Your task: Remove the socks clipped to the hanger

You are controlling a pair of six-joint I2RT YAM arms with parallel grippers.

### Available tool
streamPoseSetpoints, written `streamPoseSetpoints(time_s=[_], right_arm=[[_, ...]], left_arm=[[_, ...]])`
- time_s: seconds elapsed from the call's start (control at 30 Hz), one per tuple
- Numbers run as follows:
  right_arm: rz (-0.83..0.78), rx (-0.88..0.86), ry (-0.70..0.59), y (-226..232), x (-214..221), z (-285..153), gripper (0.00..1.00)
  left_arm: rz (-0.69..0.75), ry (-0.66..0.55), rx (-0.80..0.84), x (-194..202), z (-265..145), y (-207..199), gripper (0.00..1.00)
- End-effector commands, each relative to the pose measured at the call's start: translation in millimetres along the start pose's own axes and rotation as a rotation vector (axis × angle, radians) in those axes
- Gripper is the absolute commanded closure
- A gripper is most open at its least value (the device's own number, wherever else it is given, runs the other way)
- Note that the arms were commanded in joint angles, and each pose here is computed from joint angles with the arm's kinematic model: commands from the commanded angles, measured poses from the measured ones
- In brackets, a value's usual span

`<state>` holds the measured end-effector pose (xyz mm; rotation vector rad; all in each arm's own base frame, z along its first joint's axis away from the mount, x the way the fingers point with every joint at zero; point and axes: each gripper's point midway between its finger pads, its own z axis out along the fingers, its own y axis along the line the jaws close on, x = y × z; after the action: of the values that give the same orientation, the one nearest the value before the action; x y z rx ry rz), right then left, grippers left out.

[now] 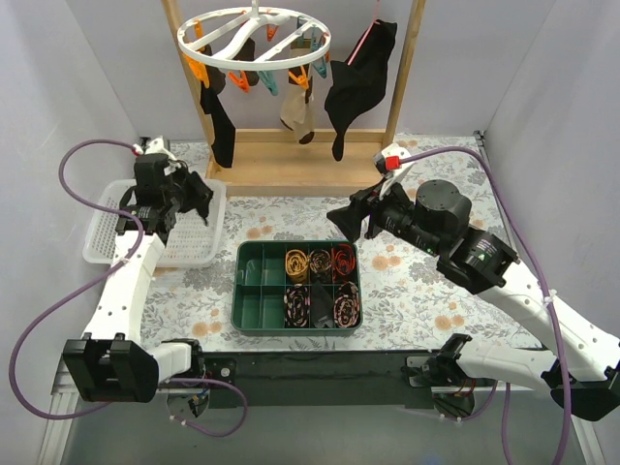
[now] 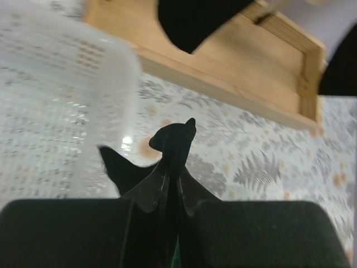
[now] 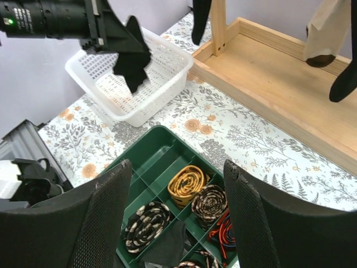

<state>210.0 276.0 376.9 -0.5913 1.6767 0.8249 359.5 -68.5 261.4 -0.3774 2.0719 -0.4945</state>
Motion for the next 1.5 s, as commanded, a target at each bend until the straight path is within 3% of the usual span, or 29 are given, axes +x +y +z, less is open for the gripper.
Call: streamPoseSetpoints(time_s=[0.0,0.27,0.4,0.43,0.47,0.5,0.6,0.73,0.9,1.2,1.47], right_arm=[[-0.031,0.039,-0.002,-8.7,3.2,-4.3,0.27],[-0.043,0.012,0.038,-6.3,17.5,-4.6,0.27],[-0.049,0.003,0.047,-5.3,20.4,-5.7,0.26],[-0.047,-0.009,0.049,-3.1,21.0,-5.3,0.26],[-0.049,-0.01,0.052,-3.2,22.2,-4.3,0.26],[-0.049,-0.015,0.058,-2.5,23.7,-3.1,0.26],[-0.046,-0.026,0.073,-0.8,27.6,0.2,0.26],[-0.052,-0.027,0.095,-1.8,34.1,5.7,0.26],[-0.063,-0.028,0.11,-2.5,37.1,13.1,0.26],[-0.078,-0.086,0.104,8.2,30.0,23.8,0.26],[-0.096,-0.102,0.089,11.3,22.5,27.0,0.26]], left_arm=[[-0.086,-0.115,-0.297,-23.2,-5.8,74.5,1.0],[-0.19,-0.065,-0.495,-5.7,18.2,135.9,1.0],[-0.215,-0.088,-0.548,-3.7,19.0,148.3,0.65],[-0.217,-0.092,-0.542,-5.5,18.9,146.8,0.42],[-0.218,-0.094,-0.535,-6.8,18.7,144.5,0.27],[-0.221,-0.091,-0.522,-8.0,19.2,142.3,0.22],[-0.197,-0.086,-0.444,-18.4,21.4,125.3,0.2],[-0.073,-0.102,-0.003,-30.3,26.6,50.0,0.21],[0.028,-0.22,0.312,-61.1,26.5,-8.6,0.23],[0.206,-0.513,0.538,-107.3,16.5,-47.3,0.21],[0.231,-0.532,0.609,-125.1,53.2,-61.4,0.21]])
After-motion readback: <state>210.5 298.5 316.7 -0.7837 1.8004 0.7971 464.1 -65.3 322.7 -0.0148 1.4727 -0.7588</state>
